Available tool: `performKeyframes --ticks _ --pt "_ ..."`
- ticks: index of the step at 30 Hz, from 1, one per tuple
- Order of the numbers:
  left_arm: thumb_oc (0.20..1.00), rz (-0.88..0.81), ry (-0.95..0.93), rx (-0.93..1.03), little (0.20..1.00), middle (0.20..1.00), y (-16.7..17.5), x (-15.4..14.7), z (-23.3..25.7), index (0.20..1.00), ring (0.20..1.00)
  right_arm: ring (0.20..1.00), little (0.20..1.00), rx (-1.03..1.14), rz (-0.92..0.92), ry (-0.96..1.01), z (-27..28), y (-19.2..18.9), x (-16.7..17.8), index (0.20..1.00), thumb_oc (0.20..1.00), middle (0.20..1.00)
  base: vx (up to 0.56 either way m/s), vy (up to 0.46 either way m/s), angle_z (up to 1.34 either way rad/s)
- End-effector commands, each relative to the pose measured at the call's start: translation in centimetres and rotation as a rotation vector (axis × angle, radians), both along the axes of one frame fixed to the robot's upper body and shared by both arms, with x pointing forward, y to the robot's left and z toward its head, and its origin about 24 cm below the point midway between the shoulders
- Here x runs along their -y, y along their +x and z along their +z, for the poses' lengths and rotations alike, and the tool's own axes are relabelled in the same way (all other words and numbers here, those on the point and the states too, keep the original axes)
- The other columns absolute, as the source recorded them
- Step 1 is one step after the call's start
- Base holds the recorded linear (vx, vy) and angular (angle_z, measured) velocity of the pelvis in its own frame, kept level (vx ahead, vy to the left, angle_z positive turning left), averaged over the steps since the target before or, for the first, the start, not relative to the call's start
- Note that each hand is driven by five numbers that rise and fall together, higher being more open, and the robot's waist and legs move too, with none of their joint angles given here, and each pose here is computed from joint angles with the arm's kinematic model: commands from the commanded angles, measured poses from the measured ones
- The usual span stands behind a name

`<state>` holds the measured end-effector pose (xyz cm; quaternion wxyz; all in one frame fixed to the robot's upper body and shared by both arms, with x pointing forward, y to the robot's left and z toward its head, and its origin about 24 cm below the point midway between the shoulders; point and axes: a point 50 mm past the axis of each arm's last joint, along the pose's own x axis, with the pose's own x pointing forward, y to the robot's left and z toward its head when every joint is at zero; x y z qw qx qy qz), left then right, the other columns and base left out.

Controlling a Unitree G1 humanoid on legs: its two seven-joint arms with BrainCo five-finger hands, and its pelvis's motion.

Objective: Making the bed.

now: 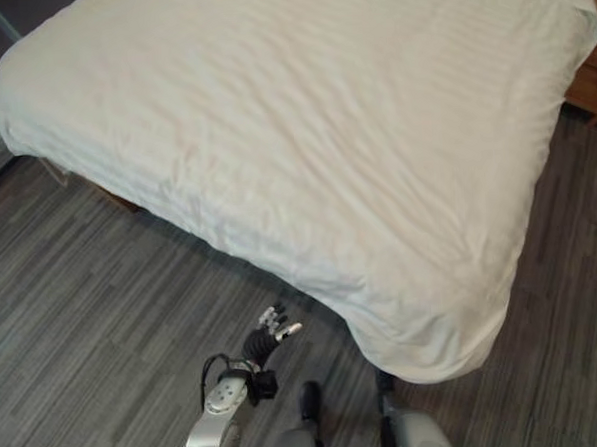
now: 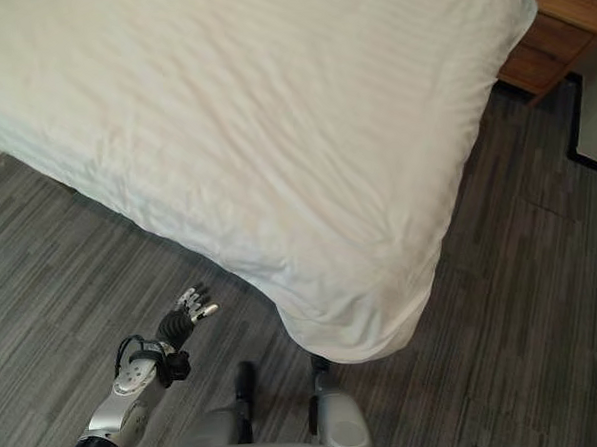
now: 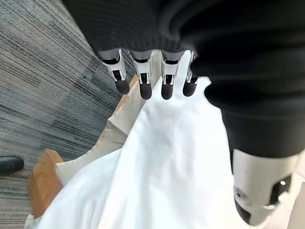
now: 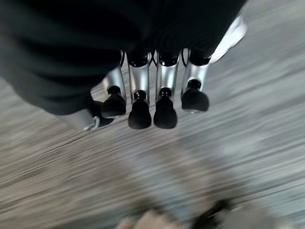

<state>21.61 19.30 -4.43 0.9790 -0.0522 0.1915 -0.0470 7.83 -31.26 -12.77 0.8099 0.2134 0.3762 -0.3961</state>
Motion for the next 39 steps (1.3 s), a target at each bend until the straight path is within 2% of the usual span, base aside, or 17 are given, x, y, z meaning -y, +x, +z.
performKeyframes --ticks 1,3,5,10,16,21,23,25,27,32,39 --pt "1.0 0.018 0.029 0.098 1.0 1.0 1.1 -0.5 1.6 1.0 1.0 0.2 0.2 0.343 0.01 -0.283 6.8 6.5 3.9 0.2 0.2 0.2 -0.08 0.092 -0.31" --pt "1.0 -0.019 0.058 0.128 1.0 1.0 2.2 0.1 2.2 1.0 1.0 0.2 0.2 0.519 0.126 -0.407 10.9 9.2 3.1 0.2 0.2 0.2 -0.14 0.061 -0.46" --pt "1.0 -0.035 0.087 0.166 1.0 1.0 3.5 0.4 3.0 1.0 1.0 0.2 0.2 0.618 0.185 -0.439 12.7 11.1 1.3 0.2 0.2 0.2 -0.23 0.005 -0.26" --pt "1.0 -0.014 0.068 0.225 1.0 1.0 4.3 0.1 4.4 1.0 1.0 0.2 0.2 0.69 0.403 -0.443 13.9 13.6 -2.6 0.2 0.2 0.2 -0.21 -0.176 -0.68" --pt "1.0 0.034 0.065 0.214 1.0 1.0 2.5 -1.6 4.2 1.0 1.0 0.2 0.2 0.785 0.604 -0.375 15.0 16.3 -6.7 0.2 0.2 0.2 -0.18 -0.415 -0.47" --pt "1.0 0.109 0.009 0.227 1.0 1.0 2.0 -2.6 4.5 1.0 1.0 0.2 0.2 0.898 0.686 -0.348 17.0 17.5 -8.4 0.2 0.2 0.2 -0.2 -0.552 -0.6" --pt "1.0 0.191 -0.063 0.161 1.0 1.0 0.7 -3.0 2.9 1.0 1.0 0.2 0.2 0.916 0.856 -0.397 18.2 18.0 -9.9 0.2 0.2 0.2 -0.18 -0.751 -0.03" --pt "1.0 0.209 -0.106 0.142 1.0 1.0 0.5 -2.4 2.3 1.0 1.0 0.2 0.2 0.926 0.863 -0.385 18.3 18.1 -10.2 0.2 0.2 0.2 -0.14 -0.46 -0.08" --pt "1.0 0.183 -0.154 0.121 1.0 1.0 -0.2 -1.2 1.8 1.0 1.0 0.2 0.2 0.922 0.861 -0.25 16.9 17.9 -11.2 0.2 0.2 0.2 -0.25 -0.579 -0.72" --pt "1.0 0.107 -0.153 0.137 1.0 1.0 0.0 -0.3 2.3 1.0 1.0 0.2 0.2 0.806 0.894 -0.249 14.6 15.3 -10.8 0.2 0.2 0.2 -0.06 -0.304 -0.5" --pt "1.0 0.05 -0.117 0.14 1.0 1.0 1.3 1.4 2.3 1.0 1.0 0.2 0.2 0.743 0.815 -0.189 12.6 13.7 -11.4 0.2 0.2 0.2 -0.03 -0.047 0.2"
